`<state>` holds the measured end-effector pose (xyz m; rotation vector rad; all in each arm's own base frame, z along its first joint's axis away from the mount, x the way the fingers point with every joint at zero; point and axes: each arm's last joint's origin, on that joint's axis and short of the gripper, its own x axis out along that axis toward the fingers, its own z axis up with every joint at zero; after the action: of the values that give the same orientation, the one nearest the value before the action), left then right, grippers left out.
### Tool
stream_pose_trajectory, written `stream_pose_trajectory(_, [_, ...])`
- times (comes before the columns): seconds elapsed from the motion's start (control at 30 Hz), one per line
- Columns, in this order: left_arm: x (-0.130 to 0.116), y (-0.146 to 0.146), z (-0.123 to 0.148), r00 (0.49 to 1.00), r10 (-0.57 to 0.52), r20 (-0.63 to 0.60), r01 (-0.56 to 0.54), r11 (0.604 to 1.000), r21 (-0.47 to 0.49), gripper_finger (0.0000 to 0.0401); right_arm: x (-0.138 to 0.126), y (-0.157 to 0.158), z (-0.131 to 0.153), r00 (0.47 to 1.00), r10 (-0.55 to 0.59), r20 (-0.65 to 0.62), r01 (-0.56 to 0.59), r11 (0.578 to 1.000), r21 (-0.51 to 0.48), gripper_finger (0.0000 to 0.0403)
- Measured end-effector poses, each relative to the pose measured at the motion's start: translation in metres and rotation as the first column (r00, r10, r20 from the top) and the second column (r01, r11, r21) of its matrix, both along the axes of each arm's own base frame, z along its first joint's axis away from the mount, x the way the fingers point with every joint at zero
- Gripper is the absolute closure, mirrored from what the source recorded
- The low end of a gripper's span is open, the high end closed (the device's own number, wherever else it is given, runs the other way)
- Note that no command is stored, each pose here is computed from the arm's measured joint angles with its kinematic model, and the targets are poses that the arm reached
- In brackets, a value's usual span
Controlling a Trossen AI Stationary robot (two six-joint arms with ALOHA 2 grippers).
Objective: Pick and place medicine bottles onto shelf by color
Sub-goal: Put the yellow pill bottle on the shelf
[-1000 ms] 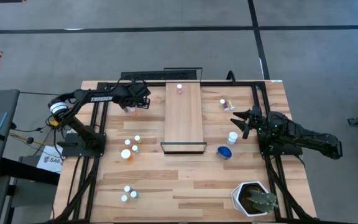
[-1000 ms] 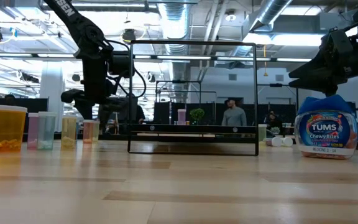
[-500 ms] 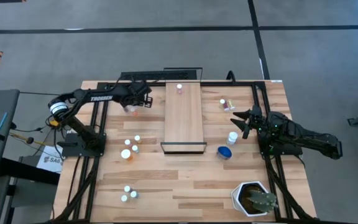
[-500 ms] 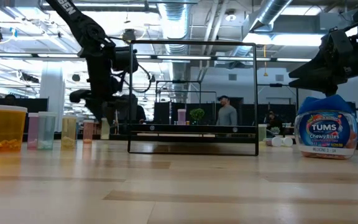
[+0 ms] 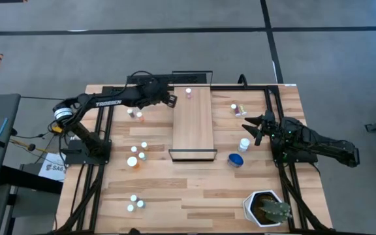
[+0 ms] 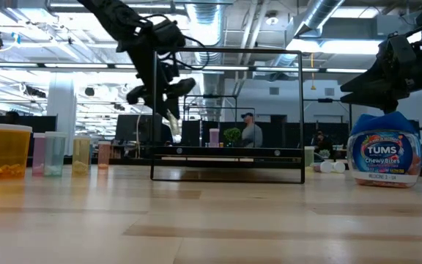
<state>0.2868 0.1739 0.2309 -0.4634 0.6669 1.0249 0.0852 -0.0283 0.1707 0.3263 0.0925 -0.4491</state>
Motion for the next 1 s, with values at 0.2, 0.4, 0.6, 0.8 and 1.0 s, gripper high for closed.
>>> stream_pose_trajectory(0.2, [0.03,0.012,-0.009,0.996,-0.023,-0.088,0.019,0.999,-0.046,0.03,0.0,0.0,0.0,1.0,-0.001,-0.001,0.001,1.0,0.0,0.0178])
stream_pose_trajectory(0.4, [0.058,0.028,-0.005,0.987,-0.07,-0.148,0.064,0.997,-0.047,0.03,0.0,0.0,0.0,1.0,0.0,0.0,0.0,1.0,0.0,0.0178])
stream_pose_trajectory(0.6, [0.072,0.037,-0.009,0.982,-0.092,-0.167,0.083,0.995,-0.06,0.03,0.0,0.0,0.0,1.0,0.0,0.0,0.0,1.0,0.0,0.0178])
stream_pose_trajectory(0.8, [0.073,0.039,-0.009,0.983,-0.096,-0.159,0.086,0.994,-0.069,0.03,0.0,0.0,0.0,1.0,0.0,0.0,0.0,1.0,0.0,0.0178])
stream_pose_trajectory(1.0, [0.073,0.039,-0.013,0.98,-0.099,-0.174,0.086,0.993,-0.082,0.03,0.0,0.0,0.0,1.0,0.0,0.0,0.0,1.0,0.0,0.0178])
